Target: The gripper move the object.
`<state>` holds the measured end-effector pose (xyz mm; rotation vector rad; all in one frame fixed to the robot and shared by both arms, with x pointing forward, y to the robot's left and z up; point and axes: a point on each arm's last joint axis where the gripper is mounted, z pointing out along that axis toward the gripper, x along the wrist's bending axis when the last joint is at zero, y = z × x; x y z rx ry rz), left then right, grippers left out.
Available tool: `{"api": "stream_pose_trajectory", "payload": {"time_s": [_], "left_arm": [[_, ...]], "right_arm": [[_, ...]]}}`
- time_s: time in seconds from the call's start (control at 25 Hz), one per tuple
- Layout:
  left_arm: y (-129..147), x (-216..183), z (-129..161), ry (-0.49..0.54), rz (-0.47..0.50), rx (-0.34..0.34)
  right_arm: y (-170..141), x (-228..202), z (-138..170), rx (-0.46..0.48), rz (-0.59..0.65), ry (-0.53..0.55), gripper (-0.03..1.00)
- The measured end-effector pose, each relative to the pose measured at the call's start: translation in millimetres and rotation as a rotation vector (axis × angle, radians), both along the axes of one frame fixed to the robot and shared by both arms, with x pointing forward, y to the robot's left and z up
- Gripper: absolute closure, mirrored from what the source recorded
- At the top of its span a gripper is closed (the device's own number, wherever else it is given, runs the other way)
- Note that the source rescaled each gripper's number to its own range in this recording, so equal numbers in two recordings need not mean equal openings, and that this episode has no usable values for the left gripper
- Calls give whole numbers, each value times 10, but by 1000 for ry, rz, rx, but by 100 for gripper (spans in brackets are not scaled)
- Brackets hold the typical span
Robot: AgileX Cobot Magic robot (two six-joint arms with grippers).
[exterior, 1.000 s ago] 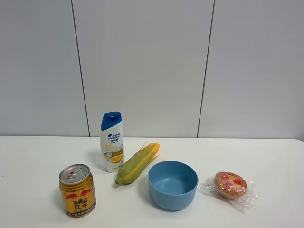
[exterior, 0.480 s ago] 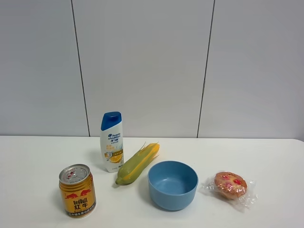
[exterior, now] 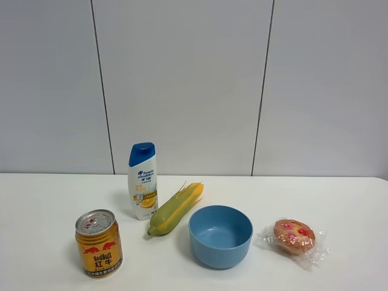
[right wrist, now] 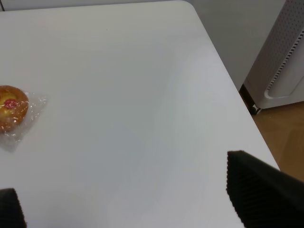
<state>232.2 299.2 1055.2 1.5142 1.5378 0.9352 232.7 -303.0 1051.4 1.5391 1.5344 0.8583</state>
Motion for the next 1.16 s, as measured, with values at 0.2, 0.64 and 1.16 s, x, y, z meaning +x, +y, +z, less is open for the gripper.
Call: {"api": "stream_pose_trajectory", "payload": {"time_s": [0.2, 0.64, 1.16], "left_arm": [[0, 0, 0, 0, 0, 0], [0, 0, 0, 0, 0, -1], [0, 0, 0, 0, 0, 0]], "right_arm": [[0, 0, 0, 0, 0, 0, 39], [0, 0, 0, 0, 0, 0, 39], [0, 0, 0, 0, 0, 0, 39]]}}
